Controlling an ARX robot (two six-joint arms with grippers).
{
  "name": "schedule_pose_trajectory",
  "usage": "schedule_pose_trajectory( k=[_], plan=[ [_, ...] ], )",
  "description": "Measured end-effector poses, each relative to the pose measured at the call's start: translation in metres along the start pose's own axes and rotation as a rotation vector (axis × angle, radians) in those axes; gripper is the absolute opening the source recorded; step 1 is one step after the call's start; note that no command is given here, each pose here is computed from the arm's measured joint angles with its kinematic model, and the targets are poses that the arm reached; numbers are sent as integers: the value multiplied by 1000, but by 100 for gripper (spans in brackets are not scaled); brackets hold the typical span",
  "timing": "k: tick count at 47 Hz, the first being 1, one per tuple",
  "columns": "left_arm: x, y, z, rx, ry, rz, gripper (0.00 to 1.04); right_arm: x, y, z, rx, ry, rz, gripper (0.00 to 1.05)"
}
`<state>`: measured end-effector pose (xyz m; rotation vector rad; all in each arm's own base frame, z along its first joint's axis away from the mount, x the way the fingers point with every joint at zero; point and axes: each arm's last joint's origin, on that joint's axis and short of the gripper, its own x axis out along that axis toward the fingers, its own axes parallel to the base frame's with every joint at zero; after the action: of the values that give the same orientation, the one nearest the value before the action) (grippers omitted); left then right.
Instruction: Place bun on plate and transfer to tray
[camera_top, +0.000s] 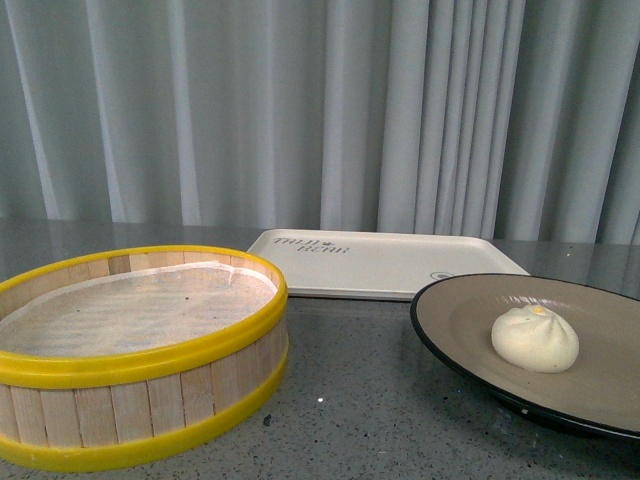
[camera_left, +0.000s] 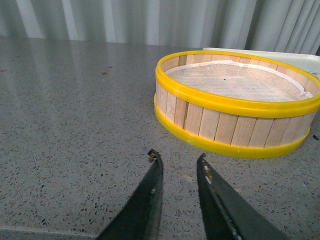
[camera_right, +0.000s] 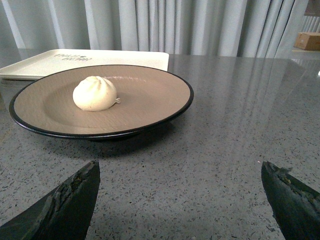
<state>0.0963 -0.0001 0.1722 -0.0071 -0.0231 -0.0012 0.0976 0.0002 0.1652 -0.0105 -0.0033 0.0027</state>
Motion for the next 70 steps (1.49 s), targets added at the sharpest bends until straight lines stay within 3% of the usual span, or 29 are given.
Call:
schedule_pose_trajectory(
  k=[6,18,36,42,47,53,70],
  plan=[
    [0,0,0,0,0,0,49,0,0,0,0,0,0,96],
    [0,0,0,0,0,0,99,0,0,0,0,0,0,96],
    [0,0,0,2,0,0,98,0,0,0,0,0,0,96],
    [0,0,0,2,0,0,98,7,-1,15,21,186,-169,96],
    [0,0,0,2,0,0,98,18,0,60,-162,218,-80,96],
    [0,0,0,2,0,0,98,20,3,88,-433,249,61,96],
    [0,0,0,2,0,0,98,34,8,88,-1063,409,437,96]
  ],
)
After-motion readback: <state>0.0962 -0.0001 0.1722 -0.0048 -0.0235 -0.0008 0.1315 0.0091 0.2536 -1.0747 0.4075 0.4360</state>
